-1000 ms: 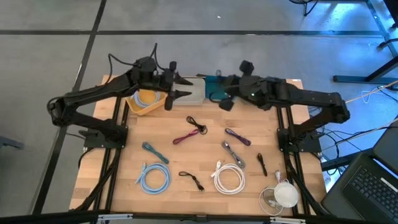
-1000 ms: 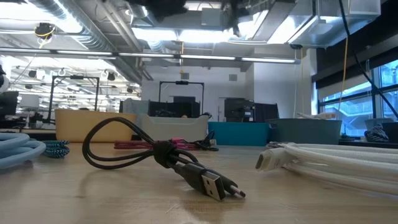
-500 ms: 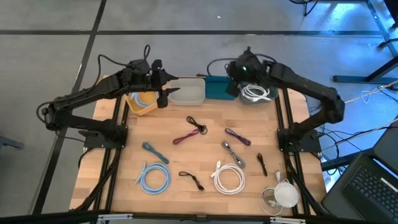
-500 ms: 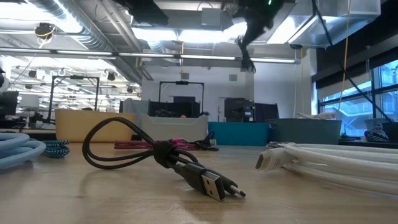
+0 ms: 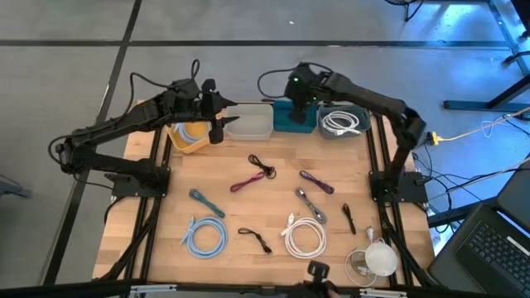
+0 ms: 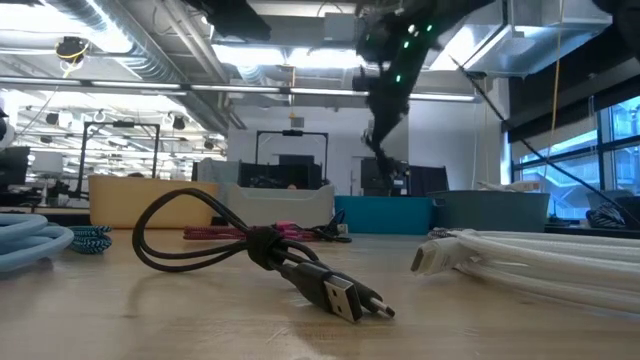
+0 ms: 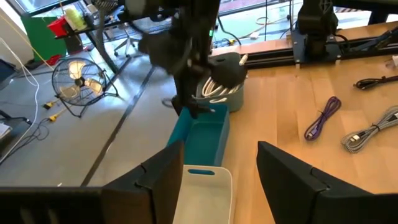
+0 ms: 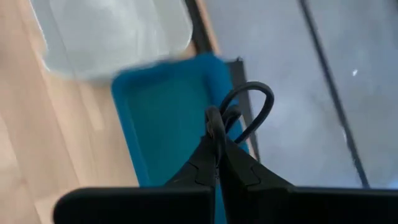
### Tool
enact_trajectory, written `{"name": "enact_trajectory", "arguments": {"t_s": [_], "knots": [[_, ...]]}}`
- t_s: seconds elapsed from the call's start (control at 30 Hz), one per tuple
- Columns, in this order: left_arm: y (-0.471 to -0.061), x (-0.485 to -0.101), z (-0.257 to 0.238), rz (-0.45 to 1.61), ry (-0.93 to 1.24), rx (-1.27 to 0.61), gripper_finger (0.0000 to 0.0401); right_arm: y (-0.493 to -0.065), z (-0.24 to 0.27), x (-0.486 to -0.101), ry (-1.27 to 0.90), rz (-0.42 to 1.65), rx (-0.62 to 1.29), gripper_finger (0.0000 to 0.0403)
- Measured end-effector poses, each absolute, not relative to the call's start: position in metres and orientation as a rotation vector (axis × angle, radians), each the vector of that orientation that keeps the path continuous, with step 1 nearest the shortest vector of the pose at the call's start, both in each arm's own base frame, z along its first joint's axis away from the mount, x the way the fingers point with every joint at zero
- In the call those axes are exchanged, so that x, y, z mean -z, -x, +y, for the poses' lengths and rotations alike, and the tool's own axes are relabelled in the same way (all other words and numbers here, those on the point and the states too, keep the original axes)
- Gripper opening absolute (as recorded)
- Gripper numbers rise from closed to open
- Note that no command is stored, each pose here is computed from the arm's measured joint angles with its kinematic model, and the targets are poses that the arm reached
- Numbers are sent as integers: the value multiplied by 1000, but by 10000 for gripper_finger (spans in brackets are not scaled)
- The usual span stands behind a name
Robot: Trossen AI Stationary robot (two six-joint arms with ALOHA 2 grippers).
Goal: Pick & Place USB Port
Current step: Put the black charger cable into the dark blue bin
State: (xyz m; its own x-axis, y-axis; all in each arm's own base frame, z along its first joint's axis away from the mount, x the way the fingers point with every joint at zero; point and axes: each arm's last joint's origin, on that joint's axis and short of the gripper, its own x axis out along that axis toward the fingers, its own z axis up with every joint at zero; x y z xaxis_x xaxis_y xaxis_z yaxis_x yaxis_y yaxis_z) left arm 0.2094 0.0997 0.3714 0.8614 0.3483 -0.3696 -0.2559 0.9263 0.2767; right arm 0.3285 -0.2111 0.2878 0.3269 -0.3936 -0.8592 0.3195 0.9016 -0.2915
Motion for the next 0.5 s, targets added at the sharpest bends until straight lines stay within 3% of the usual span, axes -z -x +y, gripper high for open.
{"name": "enact_trajectory", "arguments": {"t_s": [0.2, 0.5], "knots": [[-209, -371, 100, 428, -223, -320, 196, -336, -224, -245, 41, 1301, 420, 1], [-209, -371, 100, 428, -222, -320, 193, -347, -238, -210, 49, 1350, 395, 1]]}}
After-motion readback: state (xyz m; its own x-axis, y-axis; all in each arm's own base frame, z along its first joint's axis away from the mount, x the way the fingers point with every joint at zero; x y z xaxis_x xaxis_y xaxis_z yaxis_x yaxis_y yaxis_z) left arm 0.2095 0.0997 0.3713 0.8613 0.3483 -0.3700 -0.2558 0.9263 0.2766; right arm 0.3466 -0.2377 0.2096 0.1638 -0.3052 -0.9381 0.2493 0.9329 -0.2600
